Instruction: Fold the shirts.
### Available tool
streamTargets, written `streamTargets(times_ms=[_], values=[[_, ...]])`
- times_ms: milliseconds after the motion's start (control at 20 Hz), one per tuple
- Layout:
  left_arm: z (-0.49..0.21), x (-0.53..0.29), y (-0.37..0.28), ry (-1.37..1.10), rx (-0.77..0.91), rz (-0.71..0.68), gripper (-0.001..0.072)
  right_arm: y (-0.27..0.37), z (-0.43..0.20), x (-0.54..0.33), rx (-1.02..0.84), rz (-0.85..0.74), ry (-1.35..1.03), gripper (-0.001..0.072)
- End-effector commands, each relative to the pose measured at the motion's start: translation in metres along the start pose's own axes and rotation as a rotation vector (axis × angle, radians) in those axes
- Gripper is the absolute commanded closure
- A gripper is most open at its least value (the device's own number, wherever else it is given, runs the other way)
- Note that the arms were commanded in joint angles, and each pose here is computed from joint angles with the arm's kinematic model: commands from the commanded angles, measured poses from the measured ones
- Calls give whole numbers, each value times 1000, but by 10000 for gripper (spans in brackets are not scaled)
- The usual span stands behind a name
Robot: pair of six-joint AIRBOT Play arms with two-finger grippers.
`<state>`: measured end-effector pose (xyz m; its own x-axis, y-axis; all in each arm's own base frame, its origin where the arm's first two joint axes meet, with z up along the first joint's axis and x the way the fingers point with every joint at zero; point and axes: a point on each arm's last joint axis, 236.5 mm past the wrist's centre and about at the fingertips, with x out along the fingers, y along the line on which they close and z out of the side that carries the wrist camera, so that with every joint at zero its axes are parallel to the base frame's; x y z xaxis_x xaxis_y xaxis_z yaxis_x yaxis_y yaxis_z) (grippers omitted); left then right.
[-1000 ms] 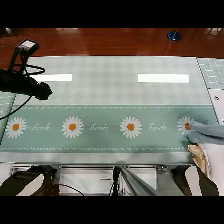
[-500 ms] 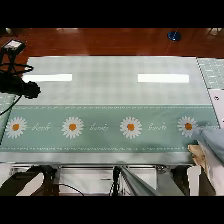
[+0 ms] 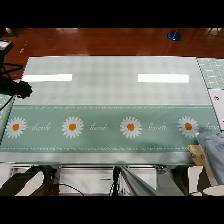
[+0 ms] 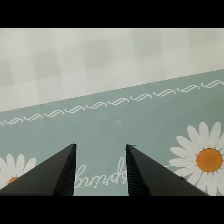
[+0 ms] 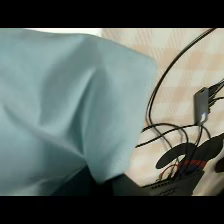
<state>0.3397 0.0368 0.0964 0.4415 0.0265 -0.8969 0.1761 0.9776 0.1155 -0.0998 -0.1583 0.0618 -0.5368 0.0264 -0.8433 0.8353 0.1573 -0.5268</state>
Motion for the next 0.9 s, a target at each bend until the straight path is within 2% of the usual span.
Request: streamTargets(times_ms=[0, 50, 100, 250, 350, 400, 450, 500, 550, 600, 650, 750, 800, 850], values=[[-3, 0, 13, 0, -25, 26, 312, -8, 23, 6, -9, -49, -93, 466], [-3, -1, 17, 0, -34, 31, 312, -8, 31, 5, -22, -51, -126, 326], [-4, -1, 19, -2, -40, 35, 312, -9, 38, 4, -41, -56, -155, 297], [-2, -1, 25, -14, -53, 46, 312, -19, 70, -4, -26, -100, -293, 273], [5, -1, 28, -44, -53, 57, 312, -13, 109, -20, 181, -26, -481, 273], [11, -2, 30, -70, -52, 67, 312, 16, 138, -38, 312, 160, -603, 276], [19, -3, 34, -106, -51, 81, 311, 58, 173, -79, 402, 439, -758, 280], [27, -4, 37, -141, -50, 94, 311, 92, 206, -139, 509, 769, -914, 282], [36, -6, 40, -177, -50, 107, 311, 114, 230, -203, 631, 1103, -1012, 314], [44, -5, 42, -208, -54, 110, 310, 145, 240, -251, 674, 1375, -983, 314], [49, -2, 41, -225, -62, 100, 310, 193, 234, -292, 506, 1520, -960, 313], [58, 17, 32, -231, -129, 37, 275, 325, 153, -369, -149, 1722, -875, 316], [61, 32, 19, -220, -167, -33, 159, 387, 93, -384, -427, 1761, -733, 363], [64, 45, 4, -207, -206, -107, 126, 437, 34, -382, -642, 1733, -595, 387]])
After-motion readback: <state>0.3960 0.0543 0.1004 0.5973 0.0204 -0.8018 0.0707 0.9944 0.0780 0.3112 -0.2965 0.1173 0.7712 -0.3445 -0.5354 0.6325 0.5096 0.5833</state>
